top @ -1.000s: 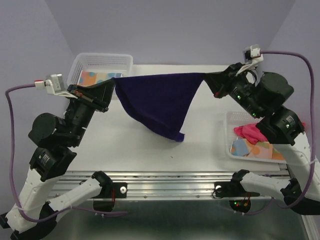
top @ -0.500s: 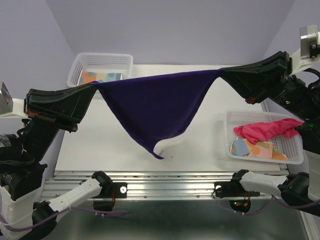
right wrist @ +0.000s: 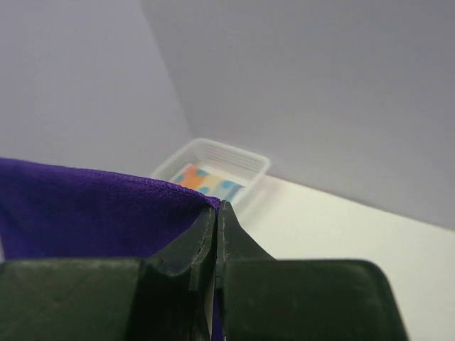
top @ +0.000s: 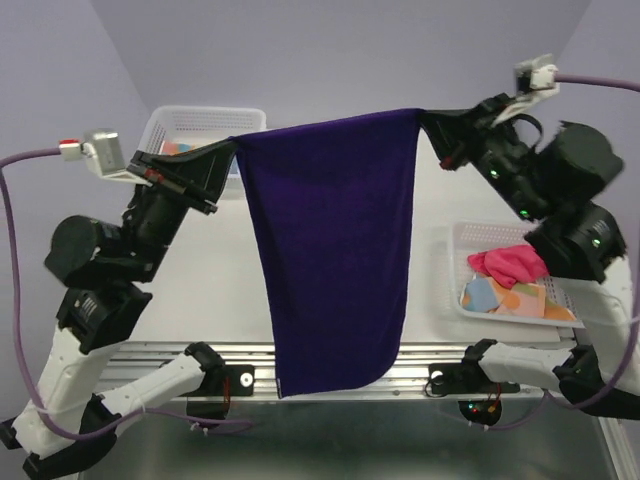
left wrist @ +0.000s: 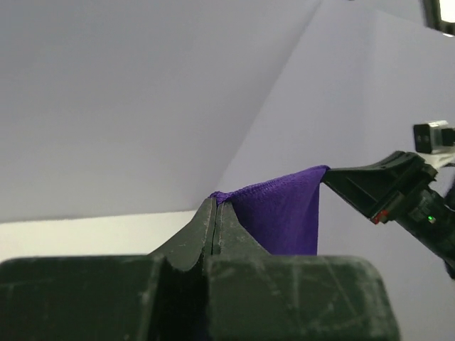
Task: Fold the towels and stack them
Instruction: Flatten out the crumpled towel, then fold the towel
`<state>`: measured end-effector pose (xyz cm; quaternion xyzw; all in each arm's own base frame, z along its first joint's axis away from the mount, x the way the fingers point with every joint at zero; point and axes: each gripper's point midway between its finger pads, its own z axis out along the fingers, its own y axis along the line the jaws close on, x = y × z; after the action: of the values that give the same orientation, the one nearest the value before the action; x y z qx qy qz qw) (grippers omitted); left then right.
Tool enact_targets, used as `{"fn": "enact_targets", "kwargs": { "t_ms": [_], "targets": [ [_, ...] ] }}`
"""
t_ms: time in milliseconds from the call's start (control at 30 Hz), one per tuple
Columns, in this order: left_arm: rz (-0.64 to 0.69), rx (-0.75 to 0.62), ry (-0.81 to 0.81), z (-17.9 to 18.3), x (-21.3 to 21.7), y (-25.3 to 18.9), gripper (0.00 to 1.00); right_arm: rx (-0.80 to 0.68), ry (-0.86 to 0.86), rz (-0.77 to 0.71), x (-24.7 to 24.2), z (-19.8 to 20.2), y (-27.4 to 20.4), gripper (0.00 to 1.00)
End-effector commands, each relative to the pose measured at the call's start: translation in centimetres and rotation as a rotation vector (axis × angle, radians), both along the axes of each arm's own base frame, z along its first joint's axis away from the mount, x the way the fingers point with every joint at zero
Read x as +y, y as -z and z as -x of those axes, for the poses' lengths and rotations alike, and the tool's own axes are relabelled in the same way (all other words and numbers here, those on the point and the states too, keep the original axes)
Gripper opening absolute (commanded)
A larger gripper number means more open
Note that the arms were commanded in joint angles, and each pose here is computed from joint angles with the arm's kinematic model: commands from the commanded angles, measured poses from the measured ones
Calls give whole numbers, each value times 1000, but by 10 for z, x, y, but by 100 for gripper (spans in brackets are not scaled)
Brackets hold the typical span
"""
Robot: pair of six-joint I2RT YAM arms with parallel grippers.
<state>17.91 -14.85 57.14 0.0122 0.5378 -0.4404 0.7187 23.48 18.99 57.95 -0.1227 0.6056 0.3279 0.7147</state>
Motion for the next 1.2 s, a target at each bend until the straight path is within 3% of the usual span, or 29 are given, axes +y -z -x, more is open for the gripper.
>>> {"fn": "enact_targets", "kwargs": {
  "t_ms": [0, 133, 167, 233, 300, 333, 433, 500, 533, 567, 667, 800, 933, 1067, 1133, 1167],
  "targets": [
    [-19, 109, -293, -73, 9, 34, 0, 66, 433, 102, -19, -100, 52, 1],
    [-98, 183, -402, -139, -1, 71, 0, 132, 529, 157, -31, -169, 99, 1],
    [-132, 217, -401, -175, -1, 89, 0, 173, 468, 141, -21, -193, 119, 1],
    [-156, 265, -415, -212, 3, 108, 0, 210, 488, 127, -46, -230, 140, 1],
    [-252, 339, -432, -278, -4, 157, 0, 216, 428, 152, -41, -271, 174, 1],
    [-248, 291, -434, -279, -2, 141, 0, 222, 443, 162, -44, -287, 186, 1],
    [-328, 296, -431, -338, -13, 168, 0, 292, 424, 178, -49, -339, 241, 1],
    [-366, 365, -460, -381, -15, 196, 0, 273, 384, 154, -47, -363, 235, 1],
    [-409, 427, -471, -406, -14, 234, 0, 287, 340, 165, -45, -380, 253, 1],
    [-403, 414, -471, -416, -14, 226, 0, 256, 319, 164, -43, -389, 254, 1],
    [-437, 427, -472, -447, -17, 254, 0, 238, 245, 197, -36, -410, 275, 1],
    [-465, 445, -479, -464, -15, 278, 0, 293, 217, 233, -32, -419, 308, 1],
    [-493, 475, -443, -455, -15, 297, 0, 345, 176, 229, -29, -404, 323, 1],
    [-485, 484, -417, -420, -10, 292, 0, 404, 81, 203, -18, -365, 331, 1],
    [-489, 527, -413, -401, -5, 319, 0, 404, 38, 176, -13, -342, 318, 1],
    [-485, 542, -405, -385, -2, 323, 0, 454, 20, 168, -12, -330, 337, 1]
  ]
}}
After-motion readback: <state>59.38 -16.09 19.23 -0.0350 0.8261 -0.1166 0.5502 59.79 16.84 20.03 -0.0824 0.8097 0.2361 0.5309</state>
